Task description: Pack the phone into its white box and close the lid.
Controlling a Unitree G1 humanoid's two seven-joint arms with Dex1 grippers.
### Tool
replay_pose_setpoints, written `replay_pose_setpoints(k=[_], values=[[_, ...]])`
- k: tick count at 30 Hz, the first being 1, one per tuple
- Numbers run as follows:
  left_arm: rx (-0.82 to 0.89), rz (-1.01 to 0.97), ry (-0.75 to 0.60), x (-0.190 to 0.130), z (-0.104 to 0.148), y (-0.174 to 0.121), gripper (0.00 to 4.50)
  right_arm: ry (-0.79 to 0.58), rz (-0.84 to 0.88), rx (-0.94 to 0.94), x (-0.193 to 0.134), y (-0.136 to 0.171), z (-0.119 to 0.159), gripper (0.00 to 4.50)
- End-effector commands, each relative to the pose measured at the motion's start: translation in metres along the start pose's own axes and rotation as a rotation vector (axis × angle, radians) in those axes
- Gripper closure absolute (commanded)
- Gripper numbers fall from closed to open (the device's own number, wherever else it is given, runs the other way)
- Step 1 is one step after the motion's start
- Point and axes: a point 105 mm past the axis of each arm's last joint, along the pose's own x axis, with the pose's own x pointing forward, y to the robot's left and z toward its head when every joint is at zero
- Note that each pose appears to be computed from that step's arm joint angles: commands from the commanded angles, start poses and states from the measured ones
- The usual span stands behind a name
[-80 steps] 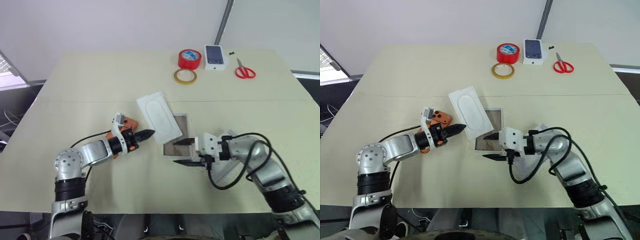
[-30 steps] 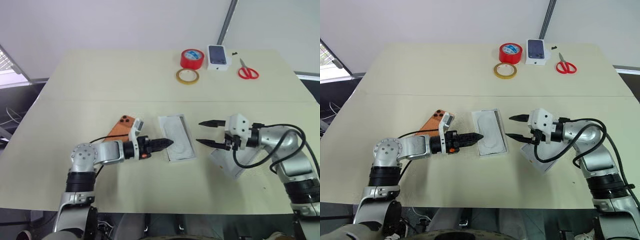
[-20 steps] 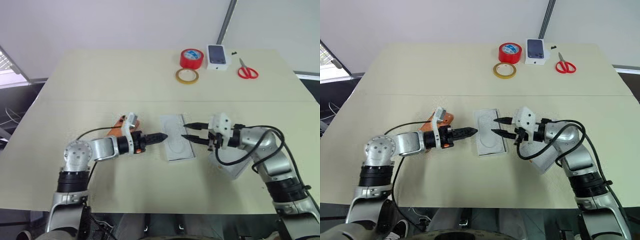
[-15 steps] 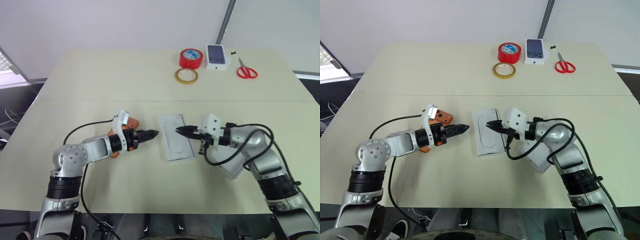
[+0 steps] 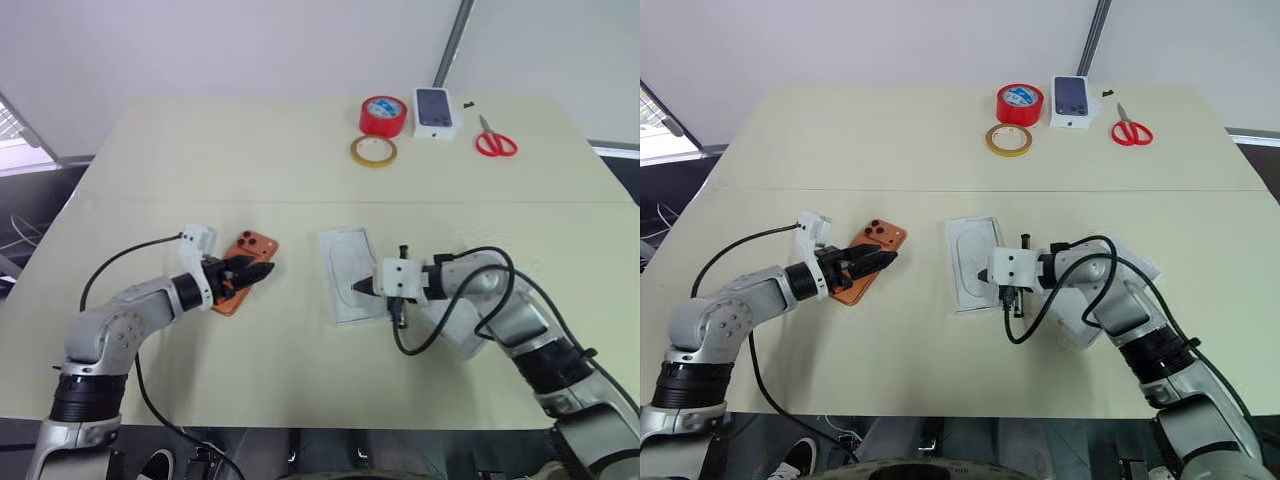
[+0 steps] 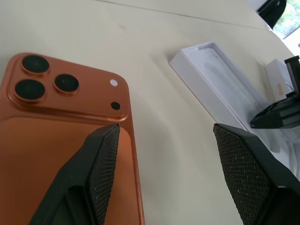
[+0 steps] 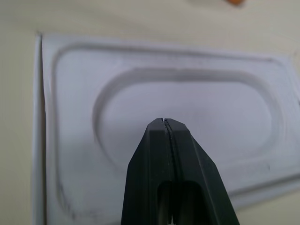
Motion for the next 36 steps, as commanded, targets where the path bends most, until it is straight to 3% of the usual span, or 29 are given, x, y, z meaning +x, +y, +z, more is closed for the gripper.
replay_pose_setpoints(k=[1, 8, 15, 20, 24, 27, 31, 36], values=[[0.032, -0.002, -0.052, -0.003, 0.014, 0.000, 1.16, 0.024, 0.024, -0.030, -0.010, -0.001, 0.005, 4.47], [0.026, 0.002, -0.058, -0.001, 0.013, 0.000, 1.16, -0.109, -0.008, 0.015, -0.007, -0.003, 0.027, 4.47], [0.011, 0.040, -0.063, -0.005, 0.021, 0.009, 1.16, -0.112, -0.091, 0.013, 0.012, -0.012, 0.025, 4.47], [-0.073, 0.073, -0.038, -0.020, 0.034, 0.029, 1.16, -0.251, -0.256, 0.062, 0.008, -0.049, 0.057, 4.47], [-0.084, 0.069, 0.030, -0.036, 0.036, 0.042, 1.16, -0.354, -0.265, 0.088, 0.013, -0.060, 0.089, 4.47], [-0.027, 0.083, 0.116, -0.048, 0.033, 0.059, 1.16, -0.315, -0.194, 0.070, 0.045, -0.053, 0.103, 4.47], [-0.025, 0.072, 0.184, -0.051, 0.030, 0.074, 1.16, -0.185, -0.079, 0.128, 0.087, -0.039, 0.098, 4.47], [-0.087, 0.030, 0.250, -0.046, 0.020, 0.081, 1.16, -0.141, 0.044, 0.161, 0.115, -0.021, 0.104, 4.47]])
